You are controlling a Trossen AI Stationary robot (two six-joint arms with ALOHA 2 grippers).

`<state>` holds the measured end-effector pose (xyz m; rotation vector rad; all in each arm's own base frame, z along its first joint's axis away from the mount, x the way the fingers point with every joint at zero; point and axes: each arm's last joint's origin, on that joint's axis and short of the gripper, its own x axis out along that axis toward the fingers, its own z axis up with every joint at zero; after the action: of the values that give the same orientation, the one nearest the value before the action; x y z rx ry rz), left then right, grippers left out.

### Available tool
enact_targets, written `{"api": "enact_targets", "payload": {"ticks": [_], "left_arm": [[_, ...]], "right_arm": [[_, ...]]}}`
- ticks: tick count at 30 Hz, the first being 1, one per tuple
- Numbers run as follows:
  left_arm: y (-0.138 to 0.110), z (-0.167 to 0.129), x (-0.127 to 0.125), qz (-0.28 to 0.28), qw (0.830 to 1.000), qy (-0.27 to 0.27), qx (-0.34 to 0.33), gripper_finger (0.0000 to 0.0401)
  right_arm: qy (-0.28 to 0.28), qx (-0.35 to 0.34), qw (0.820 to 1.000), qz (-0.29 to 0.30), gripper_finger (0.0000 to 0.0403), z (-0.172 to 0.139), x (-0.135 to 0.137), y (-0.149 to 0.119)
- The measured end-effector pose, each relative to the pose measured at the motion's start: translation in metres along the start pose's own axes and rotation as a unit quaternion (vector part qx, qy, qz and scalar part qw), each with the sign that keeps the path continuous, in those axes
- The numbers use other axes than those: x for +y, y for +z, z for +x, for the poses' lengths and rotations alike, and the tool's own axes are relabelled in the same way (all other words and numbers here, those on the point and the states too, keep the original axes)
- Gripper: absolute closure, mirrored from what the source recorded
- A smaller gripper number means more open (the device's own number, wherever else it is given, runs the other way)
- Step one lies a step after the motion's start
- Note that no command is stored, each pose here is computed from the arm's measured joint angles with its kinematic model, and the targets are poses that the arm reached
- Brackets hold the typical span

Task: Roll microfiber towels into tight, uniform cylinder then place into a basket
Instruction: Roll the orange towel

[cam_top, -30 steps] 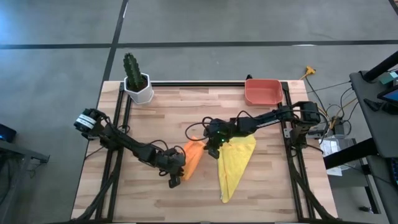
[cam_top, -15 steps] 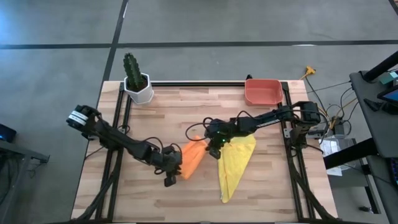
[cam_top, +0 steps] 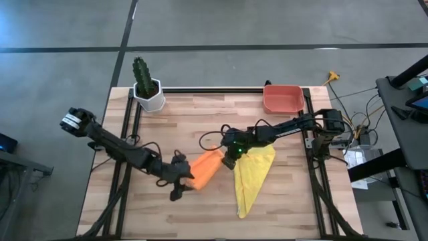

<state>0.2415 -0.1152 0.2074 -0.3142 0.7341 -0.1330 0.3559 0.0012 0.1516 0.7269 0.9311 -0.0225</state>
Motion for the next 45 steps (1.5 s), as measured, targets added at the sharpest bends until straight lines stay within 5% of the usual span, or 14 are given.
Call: {"api": "enact_targets", "payload": {"ticks": [6,24,45], "left_arm": [[-0.020,0.006,-0.010,0.042,0.998,-0.009,0.035,0.0149],[-0.017,0.015,-0.009,-0.074,0.990,0.095,-0.069,0.0142],[-0.020,0.061,-0.018,-0.096,0.985,0.141,-0.029,0.0143]], "right_arm": [[0.010,0.016,1.000,0.015,0.0388,0.000,0.000,-0.002],[0.004,0.011,0.998,0.057,0.0388,-0.002,-0.005,0.002],[0.007,0.013,0.997,0.073,0.0388,-0.002,-0.005,0.002]]}}
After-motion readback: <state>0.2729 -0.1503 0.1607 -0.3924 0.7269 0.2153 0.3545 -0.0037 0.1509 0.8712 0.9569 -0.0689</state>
